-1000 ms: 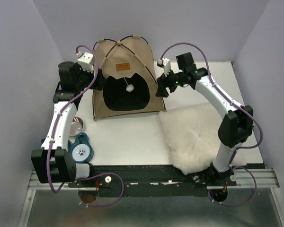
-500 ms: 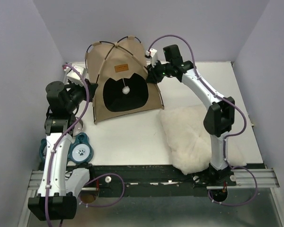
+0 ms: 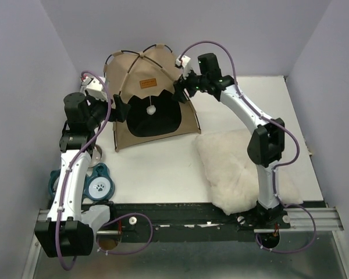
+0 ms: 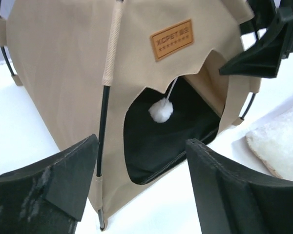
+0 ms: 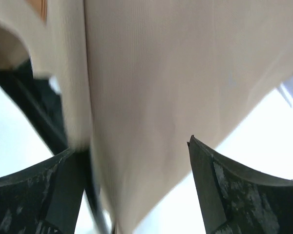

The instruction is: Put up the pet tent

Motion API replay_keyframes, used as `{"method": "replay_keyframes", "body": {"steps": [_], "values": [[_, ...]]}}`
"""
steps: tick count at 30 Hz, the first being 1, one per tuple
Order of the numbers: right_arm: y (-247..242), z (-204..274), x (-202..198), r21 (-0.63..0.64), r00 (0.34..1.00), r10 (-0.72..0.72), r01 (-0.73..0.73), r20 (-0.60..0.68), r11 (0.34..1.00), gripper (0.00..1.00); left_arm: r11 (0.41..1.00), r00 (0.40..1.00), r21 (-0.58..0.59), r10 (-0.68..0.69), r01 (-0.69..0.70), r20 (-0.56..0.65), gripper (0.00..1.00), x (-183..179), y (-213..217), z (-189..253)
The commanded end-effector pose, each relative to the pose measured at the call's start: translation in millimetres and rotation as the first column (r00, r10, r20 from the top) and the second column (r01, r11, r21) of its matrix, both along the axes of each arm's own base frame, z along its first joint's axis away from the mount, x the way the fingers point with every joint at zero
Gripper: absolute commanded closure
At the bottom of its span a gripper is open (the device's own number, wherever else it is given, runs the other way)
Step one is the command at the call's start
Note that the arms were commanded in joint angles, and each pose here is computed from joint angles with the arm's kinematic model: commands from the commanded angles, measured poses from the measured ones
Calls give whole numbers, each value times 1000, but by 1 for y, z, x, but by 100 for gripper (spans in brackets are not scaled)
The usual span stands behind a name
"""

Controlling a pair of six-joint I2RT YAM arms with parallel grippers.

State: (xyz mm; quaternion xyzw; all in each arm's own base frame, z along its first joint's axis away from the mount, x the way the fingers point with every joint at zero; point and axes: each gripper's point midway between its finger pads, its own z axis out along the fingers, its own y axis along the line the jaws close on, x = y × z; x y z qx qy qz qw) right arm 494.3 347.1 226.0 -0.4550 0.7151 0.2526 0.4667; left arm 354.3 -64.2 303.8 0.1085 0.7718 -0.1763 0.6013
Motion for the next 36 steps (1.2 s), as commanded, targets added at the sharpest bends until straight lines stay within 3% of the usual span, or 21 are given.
{"method": "replay_keyframes", "body": {"steps": [1, 4, 7, 10, 15, 17, 22, 23, 28, 36], "values": [[-59, 55, -34, 43, 999, -42, 42, 14, 998, 8, 998, 979, 0, -63, 64, 192, 9, -25, -11, 66], [-111, 70, -76, 38, 994, -94, 96, -47, 995, 7, 980, 967, -16, -193, 198, 168, 4, -42, -32, 73], [-181, 57, -111, -12, 952, -231, 233, -204, 972, 7, 942, 949, -112, -314, 316, 33, 1, -58, -58, 43], [-257, 13, -155, -202, 863, -390, 339, -321, 919, 7, 878, 895, -261, -436, 400, -95, 1, -90, -105, -5], [-380, -57, -230, -418, 684, -600, 442, -415, 794, 6, 721, 780, -503, -611, 477, -137, 1, -149, -186, -59], [-410, -84, -256, -502, 631, -640, 419, -439, 757, 6, 689, 739, -532, -654, 493, -163, 1, -169, -214, -81], [-446, -133, -290, -594, 570, -670, 354, -476, 722, 5, 633, 676, -571, -716, 523, -175, 1, -187, -272, -120], [-451, -141, -295, -606, 553, -676, 343, -487, 718, 5, 641, 659, -583, -718, 499, -224, 1, -188, -283, -135], [-466, -165, -298, -575, 475, -665, 343, -576, 743, 6, 550, 564, -675, -792, 492, -235, 1, -197, -333, -161], [-433, -159, -270, -315, 501, -473, 370, -725, 874, 11, 527, 523, -707, -813, 471, -257, 1, -192, -380, -178]]}}
